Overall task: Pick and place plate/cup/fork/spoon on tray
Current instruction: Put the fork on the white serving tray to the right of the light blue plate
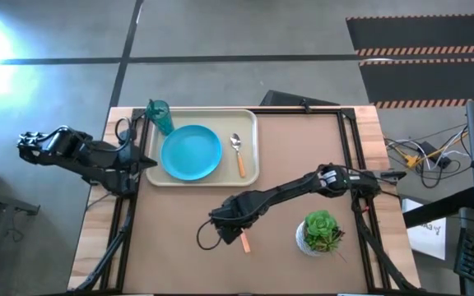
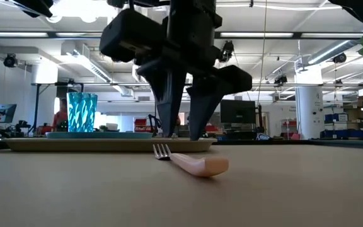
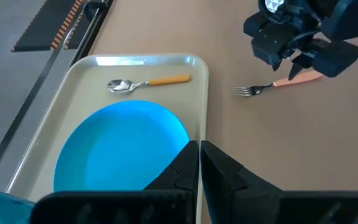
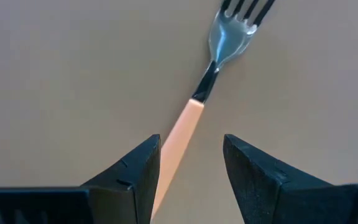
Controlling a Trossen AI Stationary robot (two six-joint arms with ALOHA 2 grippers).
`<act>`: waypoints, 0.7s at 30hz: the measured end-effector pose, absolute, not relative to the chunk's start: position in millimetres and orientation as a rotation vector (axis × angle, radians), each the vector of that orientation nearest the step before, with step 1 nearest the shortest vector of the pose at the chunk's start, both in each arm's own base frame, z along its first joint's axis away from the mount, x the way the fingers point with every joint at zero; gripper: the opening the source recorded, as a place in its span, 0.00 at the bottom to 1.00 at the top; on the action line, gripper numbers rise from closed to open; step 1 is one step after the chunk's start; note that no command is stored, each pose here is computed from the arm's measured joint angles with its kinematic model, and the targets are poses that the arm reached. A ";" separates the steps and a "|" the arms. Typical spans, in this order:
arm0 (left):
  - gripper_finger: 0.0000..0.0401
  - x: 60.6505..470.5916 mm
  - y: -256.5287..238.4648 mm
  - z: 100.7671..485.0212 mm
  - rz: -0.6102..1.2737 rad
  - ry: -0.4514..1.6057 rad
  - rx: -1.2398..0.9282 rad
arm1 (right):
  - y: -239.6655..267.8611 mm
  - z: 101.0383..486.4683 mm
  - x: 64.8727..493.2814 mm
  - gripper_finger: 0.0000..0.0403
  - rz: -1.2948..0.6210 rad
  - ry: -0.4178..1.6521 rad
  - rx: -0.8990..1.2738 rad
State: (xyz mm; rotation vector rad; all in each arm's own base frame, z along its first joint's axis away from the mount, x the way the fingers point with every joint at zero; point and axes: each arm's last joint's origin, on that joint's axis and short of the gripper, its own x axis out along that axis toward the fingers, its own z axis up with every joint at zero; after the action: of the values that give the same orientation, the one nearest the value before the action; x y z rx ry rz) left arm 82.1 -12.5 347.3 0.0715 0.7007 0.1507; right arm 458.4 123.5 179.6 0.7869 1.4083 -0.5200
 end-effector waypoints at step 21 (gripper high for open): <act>0.00 81.9 -13.1 347.1 0.129 0.706 0.064 | 122.0 158.6 464.7 0.41 -0.621 1.265 0.925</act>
State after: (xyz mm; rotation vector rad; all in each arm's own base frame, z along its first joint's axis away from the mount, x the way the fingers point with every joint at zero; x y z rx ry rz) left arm 81.9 -13.1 347.1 0.0638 0.7060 0.1287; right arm 464.7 122.0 158.6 0.9252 1.2646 -0.6212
